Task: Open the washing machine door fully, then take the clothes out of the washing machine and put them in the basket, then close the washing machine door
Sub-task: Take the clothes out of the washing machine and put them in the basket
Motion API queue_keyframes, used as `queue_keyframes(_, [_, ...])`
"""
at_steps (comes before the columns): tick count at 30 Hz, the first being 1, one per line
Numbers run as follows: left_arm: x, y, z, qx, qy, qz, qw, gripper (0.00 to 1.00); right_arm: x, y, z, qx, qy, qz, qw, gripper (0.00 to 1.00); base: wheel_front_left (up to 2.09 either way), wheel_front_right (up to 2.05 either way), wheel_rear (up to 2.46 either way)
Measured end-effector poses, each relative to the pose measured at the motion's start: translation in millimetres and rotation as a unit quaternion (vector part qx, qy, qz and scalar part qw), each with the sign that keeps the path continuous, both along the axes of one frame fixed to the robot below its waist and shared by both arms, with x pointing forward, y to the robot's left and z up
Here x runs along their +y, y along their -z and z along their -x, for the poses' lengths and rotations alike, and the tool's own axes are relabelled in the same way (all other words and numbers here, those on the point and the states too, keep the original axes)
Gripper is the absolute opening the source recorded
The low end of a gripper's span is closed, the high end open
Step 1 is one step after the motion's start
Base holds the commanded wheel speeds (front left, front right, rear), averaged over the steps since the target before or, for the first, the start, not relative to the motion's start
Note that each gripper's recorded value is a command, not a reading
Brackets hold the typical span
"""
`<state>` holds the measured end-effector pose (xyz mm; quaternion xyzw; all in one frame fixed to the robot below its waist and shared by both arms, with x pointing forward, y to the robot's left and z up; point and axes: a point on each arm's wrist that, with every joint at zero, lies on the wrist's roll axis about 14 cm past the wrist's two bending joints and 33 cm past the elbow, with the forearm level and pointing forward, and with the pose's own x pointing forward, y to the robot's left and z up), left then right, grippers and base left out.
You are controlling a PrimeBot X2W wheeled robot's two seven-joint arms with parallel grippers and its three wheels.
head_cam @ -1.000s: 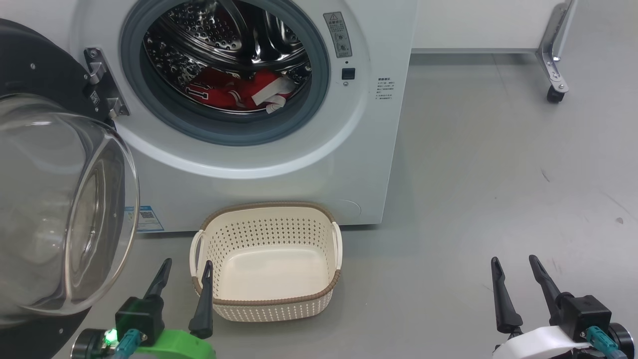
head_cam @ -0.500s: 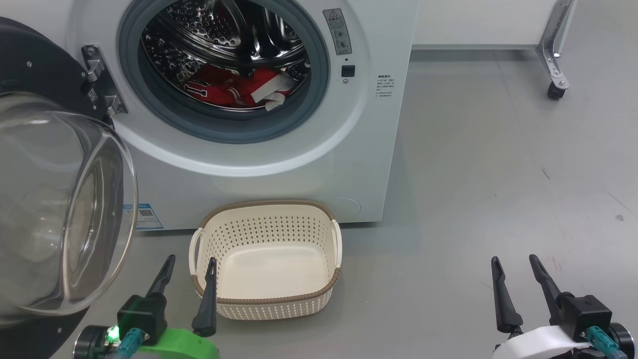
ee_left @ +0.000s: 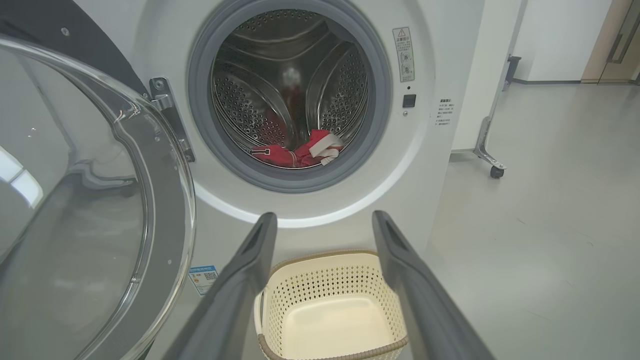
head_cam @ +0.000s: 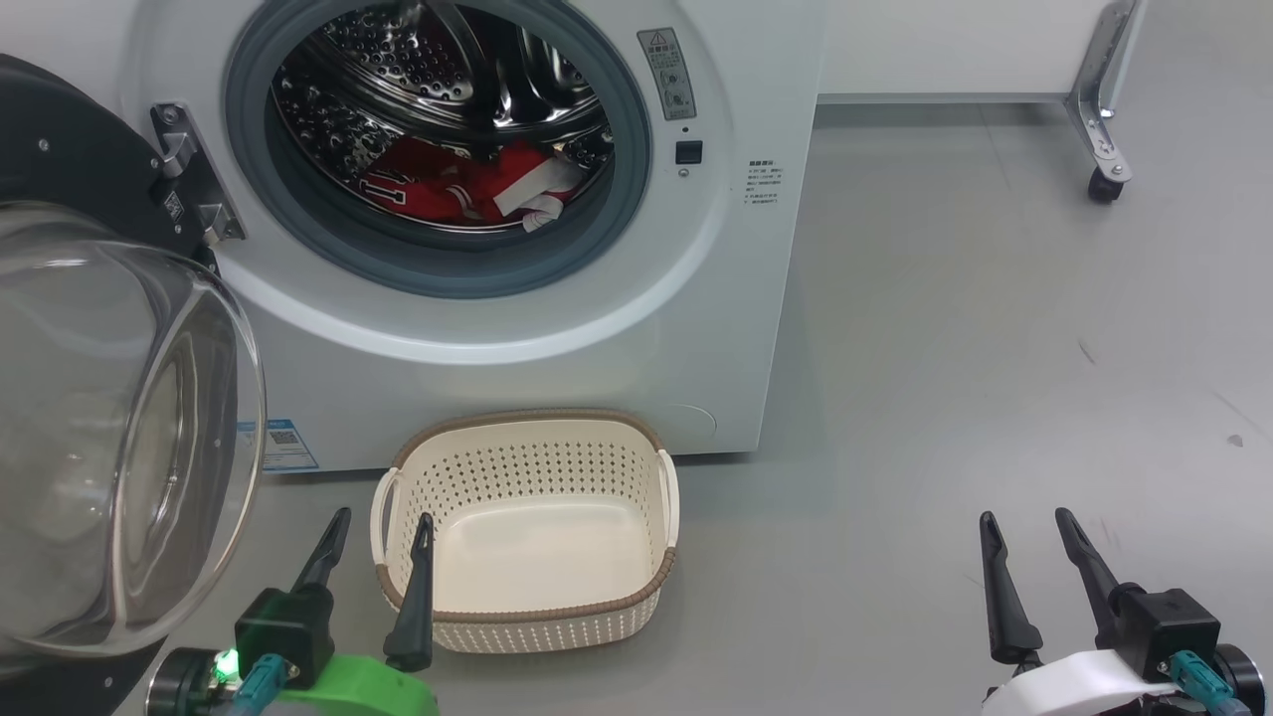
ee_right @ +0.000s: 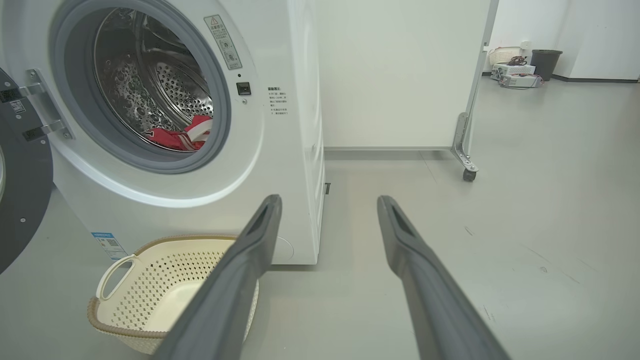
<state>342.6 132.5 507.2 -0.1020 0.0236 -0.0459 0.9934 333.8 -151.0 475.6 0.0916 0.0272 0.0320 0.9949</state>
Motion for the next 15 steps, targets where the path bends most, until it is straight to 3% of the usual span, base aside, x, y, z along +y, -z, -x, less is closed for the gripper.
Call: queue_keyframes(15, [0.5,1.5,0.2,0.004,0.002,-0.007,1.0,1.0,0.4,0.2,0.2,0.0,-0.001,-0.001,1.0,1.0,1.11,-1.11,0.0])
